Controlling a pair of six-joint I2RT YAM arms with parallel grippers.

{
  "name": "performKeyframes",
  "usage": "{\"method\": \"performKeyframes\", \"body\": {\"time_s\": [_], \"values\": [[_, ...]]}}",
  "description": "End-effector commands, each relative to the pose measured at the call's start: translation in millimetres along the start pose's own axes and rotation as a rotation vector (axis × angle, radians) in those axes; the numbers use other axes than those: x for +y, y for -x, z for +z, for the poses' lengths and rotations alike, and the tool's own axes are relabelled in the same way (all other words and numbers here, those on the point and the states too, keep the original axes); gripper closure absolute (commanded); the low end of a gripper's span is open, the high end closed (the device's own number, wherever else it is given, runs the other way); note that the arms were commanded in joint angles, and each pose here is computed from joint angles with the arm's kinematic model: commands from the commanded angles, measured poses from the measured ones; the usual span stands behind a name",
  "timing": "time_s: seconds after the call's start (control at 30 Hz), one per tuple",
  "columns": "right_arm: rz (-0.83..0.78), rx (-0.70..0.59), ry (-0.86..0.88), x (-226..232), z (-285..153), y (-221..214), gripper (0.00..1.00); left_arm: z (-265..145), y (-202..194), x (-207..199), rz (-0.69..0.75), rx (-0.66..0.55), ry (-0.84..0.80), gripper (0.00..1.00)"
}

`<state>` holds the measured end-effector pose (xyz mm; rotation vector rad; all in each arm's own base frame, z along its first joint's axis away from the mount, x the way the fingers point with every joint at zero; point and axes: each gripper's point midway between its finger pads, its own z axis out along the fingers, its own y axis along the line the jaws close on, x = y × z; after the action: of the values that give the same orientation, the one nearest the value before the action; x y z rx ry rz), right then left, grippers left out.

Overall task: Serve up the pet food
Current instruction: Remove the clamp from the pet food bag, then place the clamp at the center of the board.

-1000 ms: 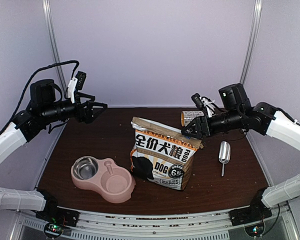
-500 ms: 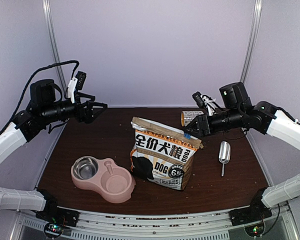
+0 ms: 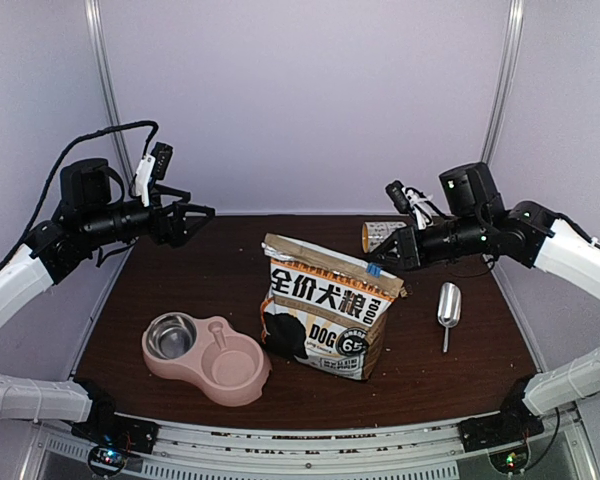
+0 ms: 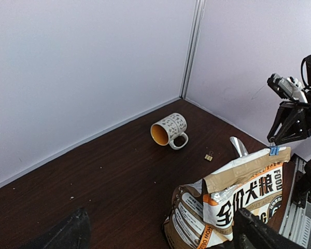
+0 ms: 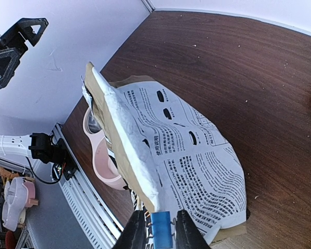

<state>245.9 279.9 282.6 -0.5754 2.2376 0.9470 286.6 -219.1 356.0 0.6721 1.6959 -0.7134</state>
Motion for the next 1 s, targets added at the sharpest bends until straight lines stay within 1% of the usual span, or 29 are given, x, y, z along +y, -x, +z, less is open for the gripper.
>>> {"method": "performKeyframes", "body": {"time_s": [0.0,0.13,0.23,0.4,0.53,0.63,0.8,0.97], "values": [[-0.022,-0.059,-0.021,4.6,-11.6,15.3,0.81,0.3,7.1,-1.2,0.016,-0.031,-0.008,0.02],[-0.032,-0.086,-0.036,4.6,-17.7,20.7,0.81,0.6,6.8,-0.9,0.016,-0.030,-0.007,0.02],[-0.052,-0.118,-0.083,-0.2,-26.1,29.6,0.81,0.6,7.1,-1.0,0.016,-0.031,-0.007,0.02],[-0.075,-0.173,-0.137,-7.6,-45.6,52.0,0.80,0.3,7.0,-0.8,0.016,-0.031,-0.007,0.02],[-0.063,-0.205,-0.206,-31.1,-50.1,59.6,0.80,-0.4,7.7,-0.9,0.017,-0.033,-0.005,0.02],[-0.035,-0.197,-0.279,-60.2,-40.7,51.6,0.80,-0.3,7.9,-1.1,0.017,-0.033,-0.007,0.02],[0.006,-0.139,-0.448,-115.7,-12.2,19.0,0.79,-0.5,7.6,-0.9,0.017,-0.033,-0.006,0.02],[0.096,-0.105,-0.503,-161.5,22.4,-12.6,0.79,0.1,7.6,-1.3,0.015,-0.032,-0.008,0.02]]}}
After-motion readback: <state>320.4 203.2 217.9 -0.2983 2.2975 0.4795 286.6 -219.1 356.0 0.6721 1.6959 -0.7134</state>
